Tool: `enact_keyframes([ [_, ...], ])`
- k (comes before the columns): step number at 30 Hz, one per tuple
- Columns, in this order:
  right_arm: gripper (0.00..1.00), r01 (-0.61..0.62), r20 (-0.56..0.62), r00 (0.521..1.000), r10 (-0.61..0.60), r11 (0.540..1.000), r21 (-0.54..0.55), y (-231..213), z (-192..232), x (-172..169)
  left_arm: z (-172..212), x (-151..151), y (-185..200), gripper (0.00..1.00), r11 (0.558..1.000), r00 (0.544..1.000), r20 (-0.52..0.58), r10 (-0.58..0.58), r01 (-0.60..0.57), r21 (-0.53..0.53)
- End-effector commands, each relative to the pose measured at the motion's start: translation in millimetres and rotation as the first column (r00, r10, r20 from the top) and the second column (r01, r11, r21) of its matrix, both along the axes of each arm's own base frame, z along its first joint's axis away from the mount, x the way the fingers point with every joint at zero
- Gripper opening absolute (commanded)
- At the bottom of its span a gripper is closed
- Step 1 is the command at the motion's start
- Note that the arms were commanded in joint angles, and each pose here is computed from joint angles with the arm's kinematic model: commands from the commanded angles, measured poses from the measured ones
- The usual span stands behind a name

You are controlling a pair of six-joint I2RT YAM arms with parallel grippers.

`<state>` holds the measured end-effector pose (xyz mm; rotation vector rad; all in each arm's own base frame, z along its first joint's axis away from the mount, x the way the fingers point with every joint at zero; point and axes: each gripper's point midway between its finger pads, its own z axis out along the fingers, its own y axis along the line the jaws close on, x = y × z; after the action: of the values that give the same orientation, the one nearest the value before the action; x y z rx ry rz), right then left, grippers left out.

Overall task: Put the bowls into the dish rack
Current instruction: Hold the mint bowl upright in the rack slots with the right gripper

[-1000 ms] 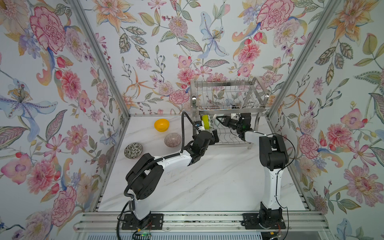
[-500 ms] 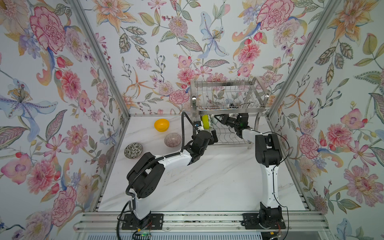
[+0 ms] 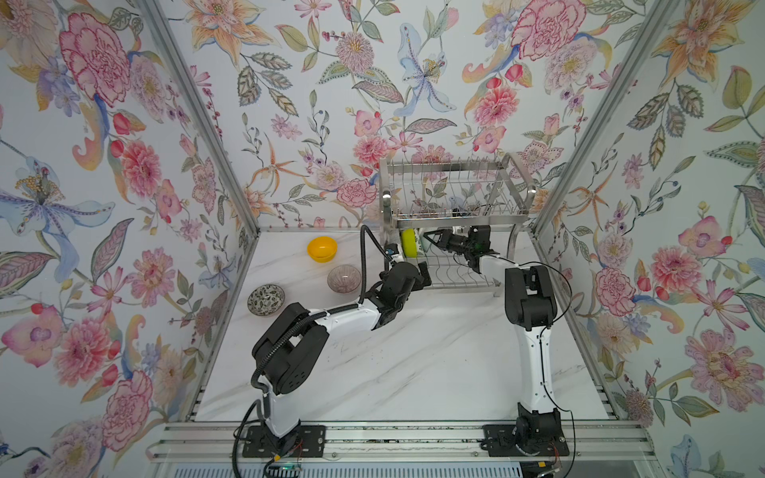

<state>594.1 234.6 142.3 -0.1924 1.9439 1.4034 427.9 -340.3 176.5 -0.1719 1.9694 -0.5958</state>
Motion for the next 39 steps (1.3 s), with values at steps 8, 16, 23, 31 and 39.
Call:
enact_keyframes([
  [8,0.0,-0.017,0.034,0.999,0.021,0.994,-0.11,2,-3,-2,-2,-1,9,0.99,1.0,1.0,-0.004,0.014,-0.014,-0.019],
  [16,0.08,-0.019,0.016,1.0,0.021,0.99,-0.142,2,-7,-2,1,-3,13,0.99,1.0,1.0,0.002,0.018,-0.018,-0.013],
  [23,0.12,-0.02,0.012,1.0,0.022,0.988,-0.154,3,-9,-3,2,-4,13,0.99,1.0,1.0,0.003,0.017,-0.017,-0.012],
  [31,0.17,-0.011,0.015,1.0,0.014,0.985,-0.169,2,-7,-2,1,-5,15,0.99,1.0,1.0,0.001,0.02,-0.02,-0.01],
  [39,0.19,-0.006,0.022,1.0,0.01,0.985,-0.172,1,-1,-3,3,-7,17,0.99,1.0,1.0,0.001,0.019,-0.019,-0.017],
])
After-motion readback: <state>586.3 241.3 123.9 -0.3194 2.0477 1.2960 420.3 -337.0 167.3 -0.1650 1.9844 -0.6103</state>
